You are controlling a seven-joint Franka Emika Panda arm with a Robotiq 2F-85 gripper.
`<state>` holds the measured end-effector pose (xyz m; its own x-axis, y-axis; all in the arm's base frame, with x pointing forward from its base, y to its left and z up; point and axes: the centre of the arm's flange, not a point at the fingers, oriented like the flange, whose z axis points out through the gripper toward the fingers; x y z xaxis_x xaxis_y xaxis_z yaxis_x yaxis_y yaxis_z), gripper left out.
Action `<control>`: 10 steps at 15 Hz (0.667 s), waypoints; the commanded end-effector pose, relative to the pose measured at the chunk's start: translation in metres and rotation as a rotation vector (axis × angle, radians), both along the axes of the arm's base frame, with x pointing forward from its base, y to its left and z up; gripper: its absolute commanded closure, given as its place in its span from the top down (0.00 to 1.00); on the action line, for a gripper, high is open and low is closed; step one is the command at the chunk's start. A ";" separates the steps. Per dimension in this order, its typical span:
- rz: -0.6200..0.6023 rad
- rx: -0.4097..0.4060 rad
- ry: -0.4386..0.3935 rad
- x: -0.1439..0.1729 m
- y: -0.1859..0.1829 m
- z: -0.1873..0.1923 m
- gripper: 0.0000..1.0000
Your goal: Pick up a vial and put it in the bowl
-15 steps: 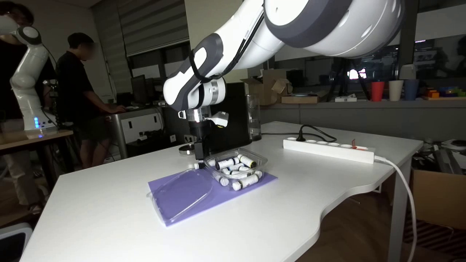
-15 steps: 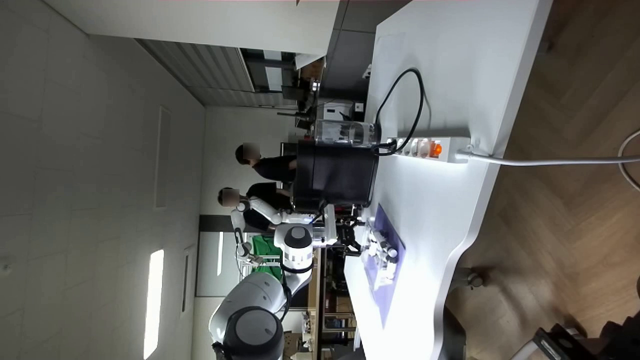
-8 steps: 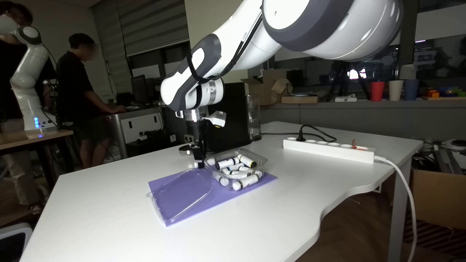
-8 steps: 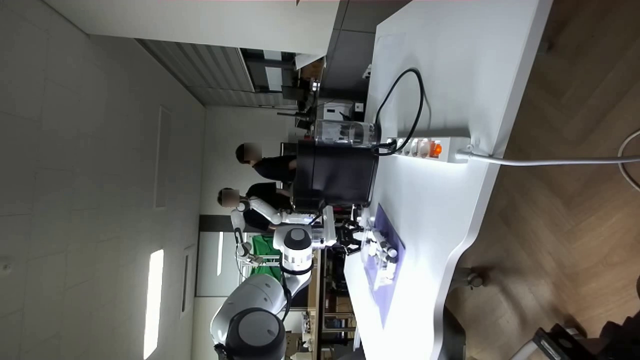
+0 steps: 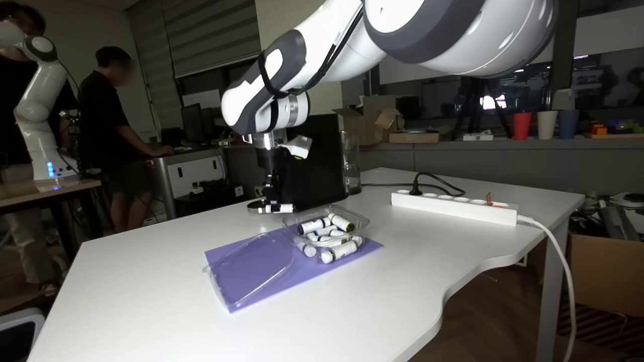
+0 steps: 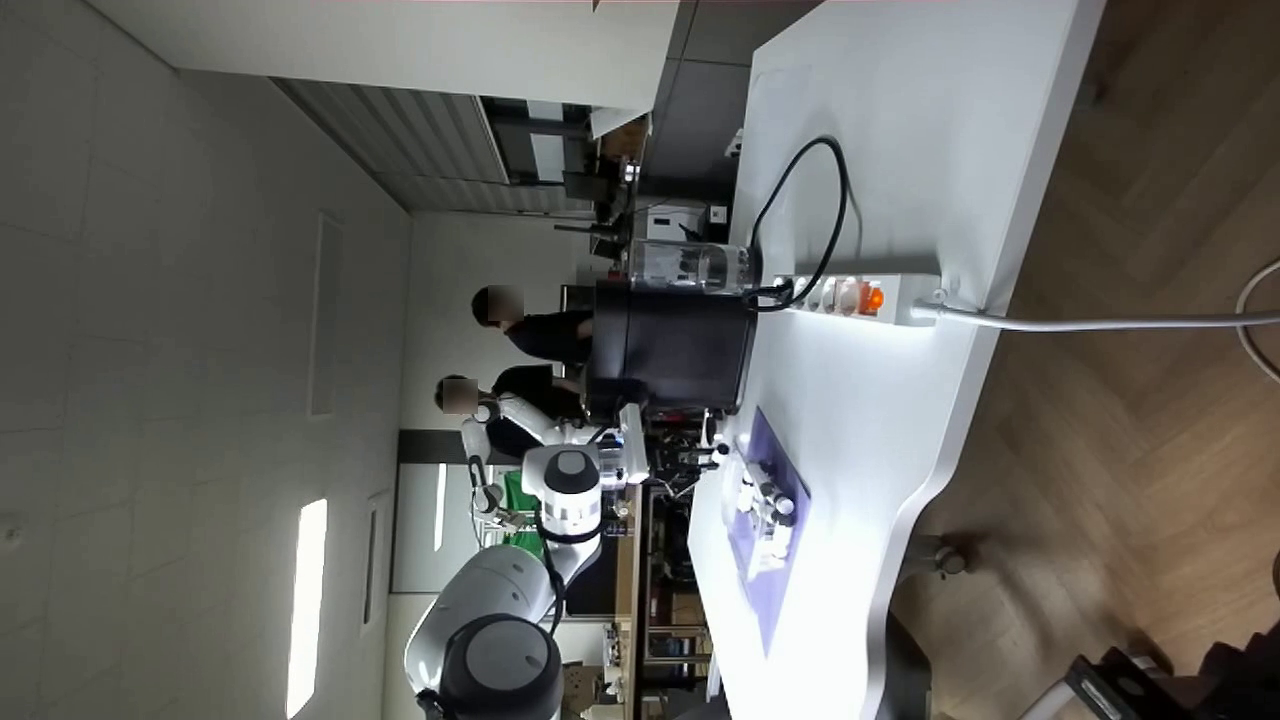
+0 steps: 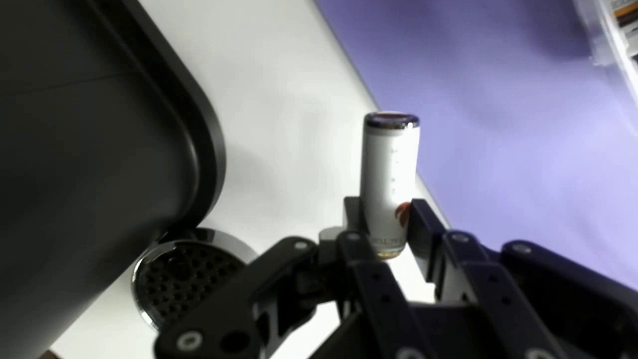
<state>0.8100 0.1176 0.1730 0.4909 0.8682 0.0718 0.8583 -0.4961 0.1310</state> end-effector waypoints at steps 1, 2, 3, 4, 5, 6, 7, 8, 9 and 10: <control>-0.054 -0.007 -0.053 0.006 -0.003 0.056 0.07; -0.060 -0.018 -0.052 0.002 -0.004 0.065 0.07; -0.071 -0.060 -0.031 -0.005 -0.007 0.075 0.07; -0.077 -0.080 -0.009 -0.014 -0.013 0.081 0.07; -0.084 -0.089 0.010 -0.021 -0.018 0.088 0.07; -0.092 -0.101 0.028 -0.030 -0.024 0.092 0.07; -0.094 -0.114 0.055 -0.040 -0.030 0.096 0.07; -0.092 -0.130 0.084 -0.047 -0.035 0.100 0.07; -0.092 -0.135 0.111 -0.051 -0.040 0.103 0.07; -0.088 -0.132 0.154 -0.054 -0.045 0.105 0.07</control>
<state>0.8075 0.0892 0.2631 0.5554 0.8297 -0.0556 0.8284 -0.5463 0.1238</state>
